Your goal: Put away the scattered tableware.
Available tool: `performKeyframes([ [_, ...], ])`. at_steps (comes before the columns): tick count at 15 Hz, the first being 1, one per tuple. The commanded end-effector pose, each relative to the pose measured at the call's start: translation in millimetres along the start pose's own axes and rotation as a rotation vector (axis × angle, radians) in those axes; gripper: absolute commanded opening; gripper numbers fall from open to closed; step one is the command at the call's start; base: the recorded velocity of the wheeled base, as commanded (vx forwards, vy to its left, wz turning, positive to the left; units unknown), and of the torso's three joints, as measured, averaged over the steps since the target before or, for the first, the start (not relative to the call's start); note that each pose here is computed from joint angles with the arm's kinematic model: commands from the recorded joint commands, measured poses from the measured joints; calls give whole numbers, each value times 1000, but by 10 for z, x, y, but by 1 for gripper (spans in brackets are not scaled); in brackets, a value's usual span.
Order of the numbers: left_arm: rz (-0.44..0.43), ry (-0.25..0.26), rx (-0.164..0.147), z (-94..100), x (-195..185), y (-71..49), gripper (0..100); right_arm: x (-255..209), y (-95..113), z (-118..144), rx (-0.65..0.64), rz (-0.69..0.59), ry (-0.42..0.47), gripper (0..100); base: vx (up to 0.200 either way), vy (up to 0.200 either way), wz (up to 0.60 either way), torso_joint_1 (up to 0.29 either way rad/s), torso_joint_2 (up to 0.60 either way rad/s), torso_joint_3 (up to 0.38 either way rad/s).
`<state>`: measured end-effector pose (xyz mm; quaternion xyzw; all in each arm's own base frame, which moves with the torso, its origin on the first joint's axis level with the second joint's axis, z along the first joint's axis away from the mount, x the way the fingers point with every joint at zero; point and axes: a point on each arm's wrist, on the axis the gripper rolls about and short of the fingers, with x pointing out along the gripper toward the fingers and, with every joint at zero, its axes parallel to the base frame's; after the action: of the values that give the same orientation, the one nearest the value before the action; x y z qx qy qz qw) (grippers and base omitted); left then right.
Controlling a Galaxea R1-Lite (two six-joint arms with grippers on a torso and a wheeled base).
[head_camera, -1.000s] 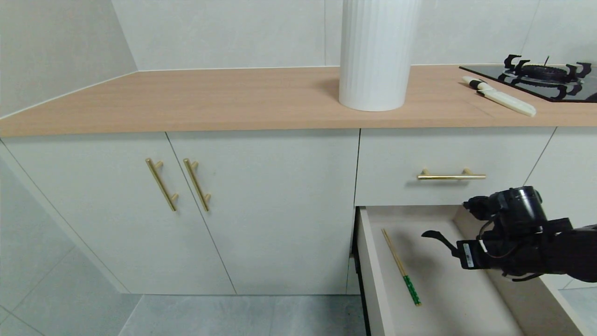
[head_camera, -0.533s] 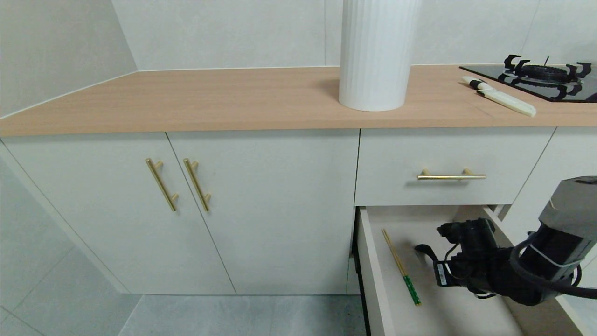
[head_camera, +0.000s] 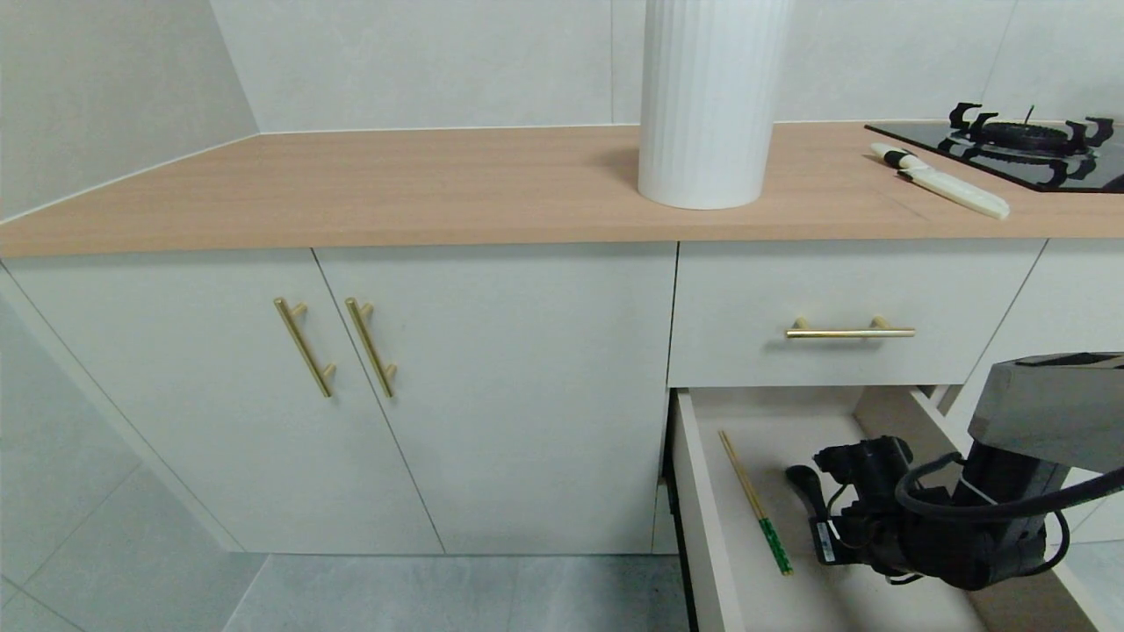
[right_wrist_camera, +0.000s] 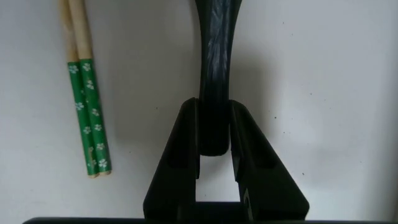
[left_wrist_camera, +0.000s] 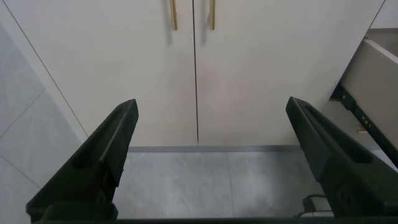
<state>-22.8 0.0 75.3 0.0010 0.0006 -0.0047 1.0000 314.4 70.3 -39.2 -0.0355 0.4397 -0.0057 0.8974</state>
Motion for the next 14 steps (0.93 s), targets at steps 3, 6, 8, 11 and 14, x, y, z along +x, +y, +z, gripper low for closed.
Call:
performKeyframes([
  [3,0,0,0,0,0,0,100,17,-3,-17,0,-1,6,0,0,0,0,0,0,0],
  [6,0,0,0,0,0,0,100,17,-3,-19,-1,-1,8,100,0,0,0,0,0,0],
  [8,0,0,0,0,0,0,100,17,-3,-19,-1,-1,8,100,0,0,0,0,0,0],
  [11,0,0,0,0,0,0,100,2,-7,-9,0,-12,2,100,0,0,0,0,0,0],
  [14,0,0,0,0,0,0,100,-154,-26,85,9,-15,-44,100,0,0,0,0,0,0],
])
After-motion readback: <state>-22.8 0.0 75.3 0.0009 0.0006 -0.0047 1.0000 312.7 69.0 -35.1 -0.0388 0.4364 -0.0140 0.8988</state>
